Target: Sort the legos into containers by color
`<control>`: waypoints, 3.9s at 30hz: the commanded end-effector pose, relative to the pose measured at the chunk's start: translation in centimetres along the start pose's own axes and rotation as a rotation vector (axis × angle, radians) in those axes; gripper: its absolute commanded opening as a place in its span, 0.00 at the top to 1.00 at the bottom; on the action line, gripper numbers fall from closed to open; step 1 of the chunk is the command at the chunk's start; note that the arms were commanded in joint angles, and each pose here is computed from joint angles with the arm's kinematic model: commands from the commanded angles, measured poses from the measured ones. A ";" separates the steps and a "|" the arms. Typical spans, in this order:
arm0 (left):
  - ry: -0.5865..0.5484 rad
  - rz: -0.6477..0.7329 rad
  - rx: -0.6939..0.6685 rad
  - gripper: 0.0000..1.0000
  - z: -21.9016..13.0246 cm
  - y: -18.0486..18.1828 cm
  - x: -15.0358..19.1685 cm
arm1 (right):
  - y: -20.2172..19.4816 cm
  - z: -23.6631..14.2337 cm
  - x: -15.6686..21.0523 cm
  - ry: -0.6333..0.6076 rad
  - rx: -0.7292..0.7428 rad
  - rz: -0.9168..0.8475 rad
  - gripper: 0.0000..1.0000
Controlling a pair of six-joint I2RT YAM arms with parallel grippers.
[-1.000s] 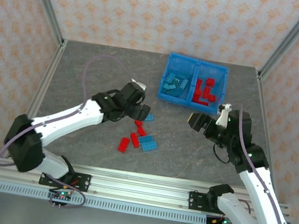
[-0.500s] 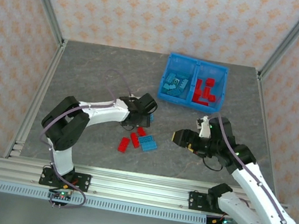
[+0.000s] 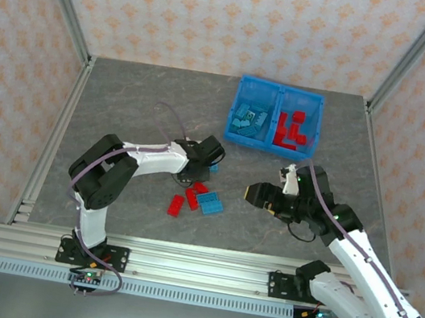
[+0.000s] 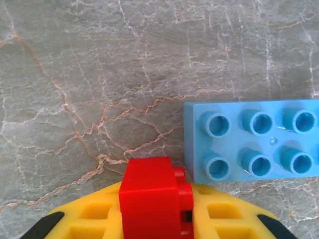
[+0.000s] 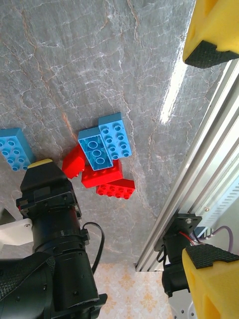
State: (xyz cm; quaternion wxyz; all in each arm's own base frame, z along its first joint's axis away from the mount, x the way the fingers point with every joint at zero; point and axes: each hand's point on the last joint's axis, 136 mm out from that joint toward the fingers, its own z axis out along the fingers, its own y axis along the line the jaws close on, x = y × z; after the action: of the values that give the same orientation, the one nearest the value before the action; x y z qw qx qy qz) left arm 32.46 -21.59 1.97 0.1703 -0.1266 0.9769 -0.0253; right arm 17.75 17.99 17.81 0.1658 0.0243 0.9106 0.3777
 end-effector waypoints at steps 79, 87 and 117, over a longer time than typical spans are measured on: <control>-0.806 1.416 0.457 0.00 -23.7 7.0 8.8 | 3.5 9.9 -9.7 -0.081 0.304 -0.180 0.07; -0.857 1.338 0.481 0.00 -23.8 7.4 8.4 | 0.8 19.3 -10.4 0.043 0.508 -0.295 0.06; -0.820 1.649 0.555 0.00 -20.9 7.5 12.5 | 2.9 17.9 -13.4 -0.157 0.578 -0.327 0.55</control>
State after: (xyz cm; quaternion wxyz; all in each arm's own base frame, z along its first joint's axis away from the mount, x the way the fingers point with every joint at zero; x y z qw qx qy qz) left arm 12.79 -17.62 17.63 0.4941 0.6235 0.5999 -0.0849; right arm 34.00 31.01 5.26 0.1918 -0.0819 0.9764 0.0552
